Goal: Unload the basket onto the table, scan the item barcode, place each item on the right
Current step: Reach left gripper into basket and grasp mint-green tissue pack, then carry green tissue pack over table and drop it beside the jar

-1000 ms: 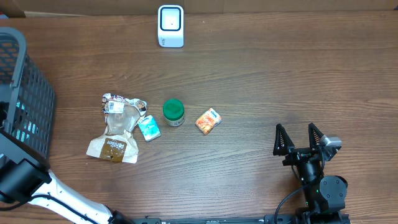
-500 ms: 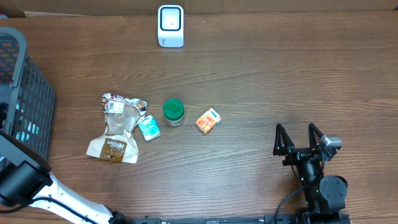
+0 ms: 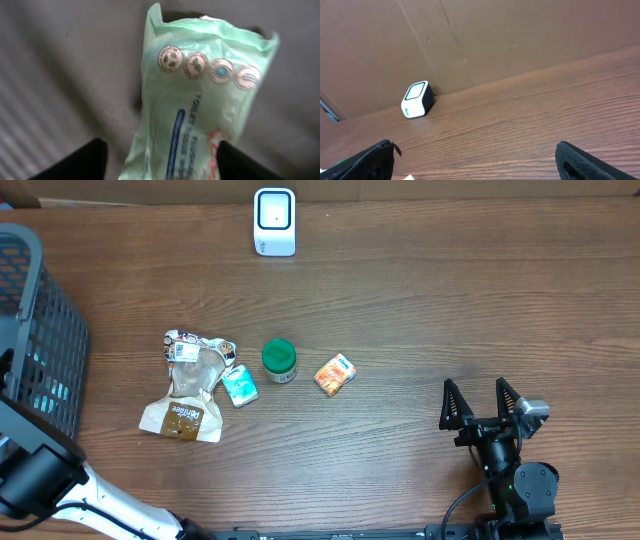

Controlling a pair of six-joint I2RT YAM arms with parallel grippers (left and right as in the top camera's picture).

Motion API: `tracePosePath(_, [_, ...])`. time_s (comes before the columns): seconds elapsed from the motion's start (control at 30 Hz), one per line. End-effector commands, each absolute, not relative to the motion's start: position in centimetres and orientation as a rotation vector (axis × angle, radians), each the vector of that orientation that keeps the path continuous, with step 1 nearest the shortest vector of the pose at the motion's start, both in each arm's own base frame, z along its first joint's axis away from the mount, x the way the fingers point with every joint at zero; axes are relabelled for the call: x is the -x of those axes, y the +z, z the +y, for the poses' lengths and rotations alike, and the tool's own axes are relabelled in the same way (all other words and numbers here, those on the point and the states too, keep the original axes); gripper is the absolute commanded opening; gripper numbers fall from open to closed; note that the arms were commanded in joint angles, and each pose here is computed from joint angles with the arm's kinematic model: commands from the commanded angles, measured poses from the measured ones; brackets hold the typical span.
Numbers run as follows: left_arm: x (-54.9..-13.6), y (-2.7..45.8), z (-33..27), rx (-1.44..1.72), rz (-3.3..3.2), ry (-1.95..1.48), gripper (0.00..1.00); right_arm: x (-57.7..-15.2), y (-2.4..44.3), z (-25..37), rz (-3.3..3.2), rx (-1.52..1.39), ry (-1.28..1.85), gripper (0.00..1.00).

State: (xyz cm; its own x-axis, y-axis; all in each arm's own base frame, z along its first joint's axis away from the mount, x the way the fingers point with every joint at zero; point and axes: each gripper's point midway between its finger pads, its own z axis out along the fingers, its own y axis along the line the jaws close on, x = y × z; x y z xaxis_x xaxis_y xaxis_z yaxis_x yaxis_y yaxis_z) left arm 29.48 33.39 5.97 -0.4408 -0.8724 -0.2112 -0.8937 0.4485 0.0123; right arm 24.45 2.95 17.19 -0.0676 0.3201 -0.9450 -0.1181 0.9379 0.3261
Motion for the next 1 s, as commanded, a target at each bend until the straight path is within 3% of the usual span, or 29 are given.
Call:
tracePosePath(0.0, [-29.6,8.6,32.9,1.512,2.491,0.17,0.73,-24.5,17.0,3.1,1.598,-0.154,0.368,1.0])
tracePosePath(0.53, [-27.2,-0.8,30.4,1.628,2.699,0.08,0.61,-24.5,17.0,3.1,1.598,-0.154,0.368,1.0])
tracePosePath(0.63, [-27.0,-1.5,30.2,1.637,2.716,0.071,0.46,-24.5,17.0,3.1,1.598,-0.154,0.368,1.0])
tracePosePath(0.73, [-27.0,-1.4,30.3,1.635,2.715,0.073,0.08,-24.5,17.0,3.1,1.598,-0.154,0.368,1.0])
tracePosePath(0.97, [-27.5,1.7,30.7,1.622,2.688,0.08,0.04,-24.5,17.0,3.1,1.598,-0.154,0.368,1.0])
